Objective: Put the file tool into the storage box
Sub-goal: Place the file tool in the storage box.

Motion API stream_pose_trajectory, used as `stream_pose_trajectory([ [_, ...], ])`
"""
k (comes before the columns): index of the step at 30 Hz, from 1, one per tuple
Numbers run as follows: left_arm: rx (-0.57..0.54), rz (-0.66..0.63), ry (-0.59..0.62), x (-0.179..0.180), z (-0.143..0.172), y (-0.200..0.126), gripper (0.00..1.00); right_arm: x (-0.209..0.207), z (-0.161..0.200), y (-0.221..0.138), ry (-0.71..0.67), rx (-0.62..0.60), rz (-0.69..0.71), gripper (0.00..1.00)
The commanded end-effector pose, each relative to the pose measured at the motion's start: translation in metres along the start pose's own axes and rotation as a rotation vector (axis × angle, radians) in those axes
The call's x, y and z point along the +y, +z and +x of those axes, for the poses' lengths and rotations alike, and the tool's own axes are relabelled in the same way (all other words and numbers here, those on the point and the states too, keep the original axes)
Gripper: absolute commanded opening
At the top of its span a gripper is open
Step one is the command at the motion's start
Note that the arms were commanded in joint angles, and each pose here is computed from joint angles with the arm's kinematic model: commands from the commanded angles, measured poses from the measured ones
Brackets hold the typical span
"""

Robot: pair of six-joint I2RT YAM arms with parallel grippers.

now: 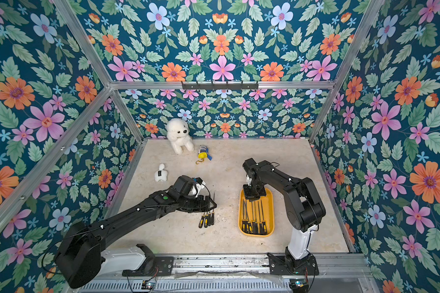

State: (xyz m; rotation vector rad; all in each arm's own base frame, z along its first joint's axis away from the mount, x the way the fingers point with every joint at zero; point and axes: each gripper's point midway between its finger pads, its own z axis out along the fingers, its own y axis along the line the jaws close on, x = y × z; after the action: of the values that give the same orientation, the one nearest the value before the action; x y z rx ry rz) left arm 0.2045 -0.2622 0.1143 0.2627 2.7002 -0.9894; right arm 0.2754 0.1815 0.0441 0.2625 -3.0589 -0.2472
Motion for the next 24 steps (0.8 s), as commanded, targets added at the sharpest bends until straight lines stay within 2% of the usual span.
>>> stream_pose_trajectory([
  [1,-0.017,-0.008,0.000,0.002,-0.002,0.000,0.87,0.000,-0.002,0.004,-0.004,-0.005,0.003,0.01],
  [7,-0.016,-0.019,-0.007,0.006,-0.001,0.002,0.87,-0.003,-0.001,0.013,0.012,0.002,0.016,0.06],
  [17,-0.009,-0.035,-0.002,0.010,0.002,0.002,0.87,-0.004,-0.006,0.011,0.027,-0.018,0.022,0.23],
  [24,-0.010,-0.047,-0.005,0.013,0.004,0.000,0.87,-0.001,-0.017,-0.013,0.034,-0.068,0.020,0.25],
])
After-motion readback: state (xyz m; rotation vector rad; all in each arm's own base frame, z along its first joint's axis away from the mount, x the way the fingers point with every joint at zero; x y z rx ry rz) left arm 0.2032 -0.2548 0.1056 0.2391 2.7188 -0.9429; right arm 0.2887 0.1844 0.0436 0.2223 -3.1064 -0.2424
